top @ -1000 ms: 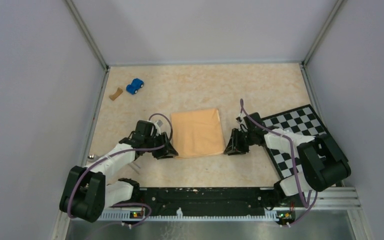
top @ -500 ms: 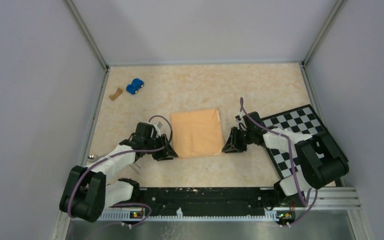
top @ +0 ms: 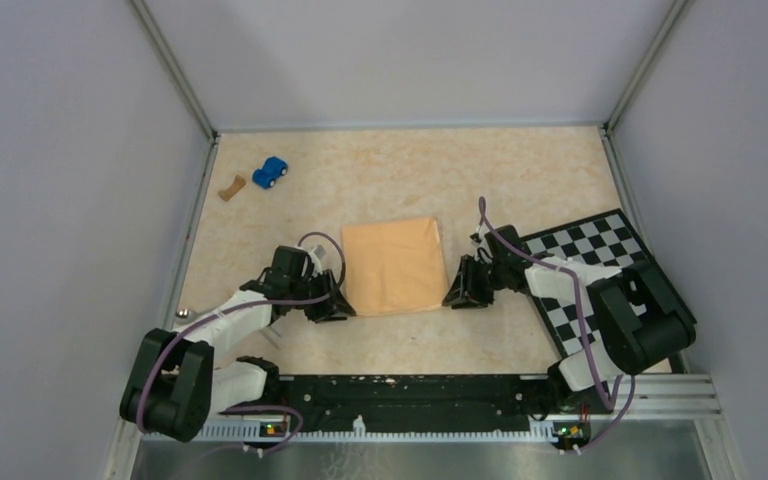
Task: Fold the napkin into a case and place the utensils inside
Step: Smooth out the square-folded napkin at the center of the board.
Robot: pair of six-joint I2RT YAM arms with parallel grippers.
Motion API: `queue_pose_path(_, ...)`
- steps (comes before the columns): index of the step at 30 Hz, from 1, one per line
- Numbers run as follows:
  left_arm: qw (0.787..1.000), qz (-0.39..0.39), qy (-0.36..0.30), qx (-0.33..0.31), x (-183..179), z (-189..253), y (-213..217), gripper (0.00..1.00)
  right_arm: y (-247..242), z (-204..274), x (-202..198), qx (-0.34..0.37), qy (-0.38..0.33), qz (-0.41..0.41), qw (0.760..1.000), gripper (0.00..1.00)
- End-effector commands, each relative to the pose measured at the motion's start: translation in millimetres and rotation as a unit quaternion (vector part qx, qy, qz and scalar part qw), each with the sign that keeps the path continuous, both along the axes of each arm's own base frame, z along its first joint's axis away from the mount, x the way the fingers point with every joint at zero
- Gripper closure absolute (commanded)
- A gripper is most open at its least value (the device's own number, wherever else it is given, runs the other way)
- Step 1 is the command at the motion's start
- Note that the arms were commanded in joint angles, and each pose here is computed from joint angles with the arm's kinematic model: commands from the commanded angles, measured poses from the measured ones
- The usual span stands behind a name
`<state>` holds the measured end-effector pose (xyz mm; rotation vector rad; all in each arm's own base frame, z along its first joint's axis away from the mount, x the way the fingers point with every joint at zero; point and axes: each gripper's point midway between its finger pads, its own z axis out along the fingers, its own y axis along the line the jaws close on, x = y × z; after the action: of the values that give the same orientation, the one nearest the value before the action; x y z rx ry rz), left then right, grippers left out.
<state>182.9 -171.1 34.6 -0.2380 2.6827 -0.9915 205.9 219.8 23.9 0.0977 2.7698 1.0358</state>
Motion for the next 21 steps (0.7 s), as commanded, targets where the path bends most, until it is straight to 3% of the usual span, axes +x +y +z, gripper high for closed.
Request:
queue_pose_path(1,1.0,-0.006,-0.018,-0.009,3.9,2.7,-2.6,0.63,1.2,6.2,-1.1,0.0,-0.016,0.005,1.0,0.65)
queue_pose_path(7,1.0,-0.007,-0.018,-0.008,3.8,1.6,-2.5,0.65,-0.4,0.0,-3.7,-0.004,-0.011,0.005,1.0,0.64)
queue_pose_path(21,1.0,-0.005,-0.019,-0.009,2.5,3.4,-1.8,0.73,7.3,1.4,1.1,0.015,-0.009,0.004,1.0,0.87)
